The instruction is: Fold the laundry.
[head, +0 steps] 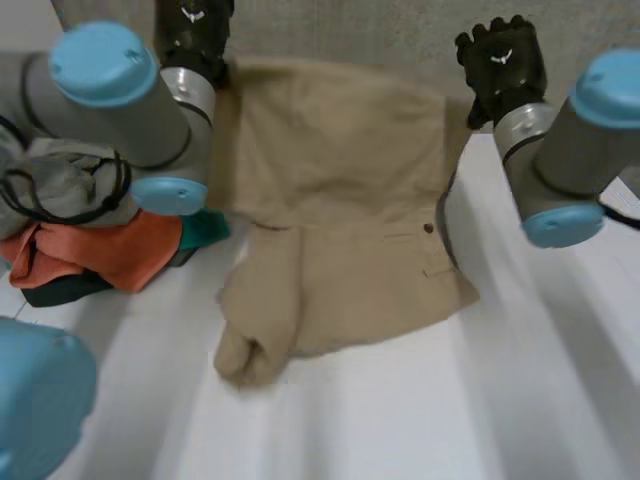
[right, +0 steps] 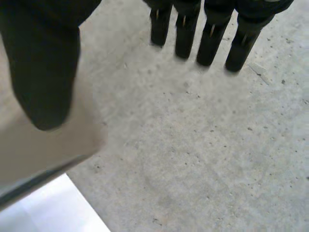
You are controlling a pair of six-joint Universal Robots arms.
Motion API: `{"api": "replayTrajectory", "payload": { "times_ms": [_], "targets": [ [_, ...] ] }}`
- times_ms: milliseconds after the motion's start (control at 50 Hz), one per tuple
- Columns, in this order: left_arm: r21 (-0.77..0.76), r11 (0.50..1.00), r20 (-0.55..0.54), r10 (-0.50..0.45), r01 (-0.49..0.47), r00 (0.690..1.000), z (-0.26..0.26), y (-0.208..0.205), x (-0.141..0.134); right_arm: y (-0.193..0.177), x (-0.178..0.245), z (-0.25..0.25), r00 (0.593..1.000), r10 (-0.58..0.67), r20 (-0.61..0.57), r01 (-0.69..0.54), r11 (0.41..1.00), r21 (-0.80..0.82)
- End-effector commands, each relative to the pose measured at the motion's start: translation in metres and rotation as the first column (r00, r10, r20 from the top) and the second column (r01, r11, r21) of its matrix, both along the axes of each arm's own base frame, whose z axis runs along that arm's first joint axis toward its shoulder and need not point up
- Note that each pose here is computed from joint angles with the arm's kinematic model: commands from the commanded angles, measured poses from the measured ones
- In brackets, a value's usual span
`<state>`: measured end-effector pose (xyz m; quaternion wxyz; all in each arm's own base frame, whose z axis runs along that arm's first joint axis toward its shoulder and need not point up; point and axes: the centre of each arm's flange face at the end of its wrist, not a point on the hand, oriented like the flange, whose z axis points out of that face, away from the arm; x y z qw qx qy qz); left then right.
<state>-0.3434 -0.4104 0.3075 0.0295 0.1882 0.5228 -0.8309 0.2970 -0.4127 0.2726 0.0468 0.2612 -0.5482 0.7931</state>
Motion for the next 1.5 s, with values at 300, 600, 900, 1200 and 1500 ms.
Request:
{"api": "replayTrajectory", "payload": {
  "times_ms": [300,600,900,1200,1500],
  "targets": [
    [0.376,0.926,0.188,-0.082,0.006,0.979,-0.043,0.122,0.017,0.111,-0.031,-0.04,0.951,0.287,-0.115,-0.19,0.835,0.516],
    [0.688,0.724,0.231,-0.272,0.04,0.934,-0.141,0.265,0.062,0.132,-0.044,-0.13,0.892,0.36,-0.274,-0.177,0.835,0.522],
    [0.623,0.782,0.213,-0.183,0.011,0.96,-0.166,0.234,0.069,0.099,-0.043,-0.164,0.902,0.317,-0.293,-0.144,0.861,0.487],
    [0.508,0.858,0.34,-0.12,-0.075,0.933,-0.189,0.195,0.071,0.102,-0.056,-0.151,0.916,0.269,-0.296,-0.101,0.871,0.48],
    [0.523,0.852,0.347,-0.219,0.006,0.912,-0.13,0.255,0.077,0.146,-0.078,-0.08,0.905,0.238,-0.352,0.001,0.827,0.562]
  ]
}}
